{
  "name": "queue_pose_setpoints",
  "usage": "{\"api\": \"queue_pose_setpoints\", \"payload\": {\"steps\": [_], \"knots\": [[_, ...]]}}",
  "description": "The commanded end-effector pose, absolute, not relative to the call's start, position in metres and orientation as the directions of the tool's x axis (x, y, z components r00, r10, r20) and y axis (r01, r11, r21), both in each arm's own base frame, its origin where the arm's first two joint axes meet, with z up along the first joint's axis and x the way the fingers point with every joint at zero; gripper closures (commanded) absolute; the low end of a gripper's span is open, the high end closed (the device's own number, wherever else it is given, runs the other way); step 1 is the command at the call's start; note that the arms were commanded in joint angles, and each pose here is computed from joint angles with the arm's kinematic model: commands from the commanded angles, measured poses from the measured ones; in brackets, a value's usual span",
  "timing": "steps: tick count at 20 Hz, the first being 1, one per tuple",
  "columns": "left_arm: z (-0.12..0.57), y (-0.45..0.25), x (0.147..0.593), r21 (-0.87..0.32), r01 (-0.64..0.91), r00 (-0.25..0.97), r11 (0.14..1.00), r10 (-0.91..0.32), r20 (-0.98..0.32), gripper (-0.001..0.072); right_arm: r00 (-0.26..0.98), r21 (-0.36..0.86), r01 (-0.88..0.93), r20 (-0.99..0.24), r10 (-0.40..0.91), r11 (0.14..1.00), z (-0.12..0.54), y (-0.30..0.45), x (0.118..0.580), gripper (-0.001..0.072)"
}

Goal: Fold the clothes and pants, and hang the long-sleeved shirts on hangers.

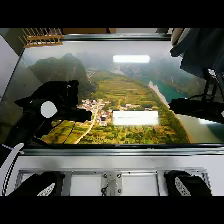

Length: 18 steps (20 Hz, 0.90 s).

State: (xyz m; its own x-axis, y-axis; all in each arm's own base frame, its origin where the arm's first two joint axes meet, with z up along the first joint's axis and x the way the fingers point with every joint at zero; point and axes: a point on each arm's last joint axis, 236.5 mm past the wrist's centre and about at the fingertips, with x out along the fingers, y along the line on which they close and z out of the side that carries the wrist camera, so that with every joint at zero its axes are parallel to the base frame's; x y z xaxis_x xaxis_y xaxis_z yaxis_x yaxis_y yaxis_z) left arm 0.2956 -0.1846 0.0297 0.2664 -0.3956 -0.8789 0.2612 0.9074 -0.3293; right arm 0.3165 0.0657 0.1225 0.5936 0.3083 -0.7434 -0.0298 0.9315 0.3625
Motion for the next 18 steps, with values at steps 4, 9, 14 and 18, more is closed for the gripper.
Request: {"api": "queue_pose_setpoints", "payload": {"steps": [4,9,14,18], "knots": [[0.03,-0.185,0.296,-0.329,0.262,0.267,0.907,-0.396,-0.879,0.0698,0.592,0.363,-0.03,-0.744,0.309,0.931,0.122,0.066,0.316,0.0688],[0.031,-0.185,0.299,-0.329,0.263,0.281,0.907,-0.398,-0.873,0.0699,0.593,0.363,-0.03,-0.744,0.309,0.931,0.122,0.066,0.316,0.0688],[0.069,-0.139,0.375,-0.039,0.322,0.562,0.946,-0.224,-0.797,0.0028,0.592,0.363,-0.03,-0.744,0.309,0.931,0.122,0.066,0.316,0.0688],[0.067,-0.063,0.447,0.161,0.202,0.622,0.966,0.0,-0.783,0.0028,0.593,0.363,-0.03,-0.744,0.309,0.931,0.122,0.066,0.316,0.0688]]}}
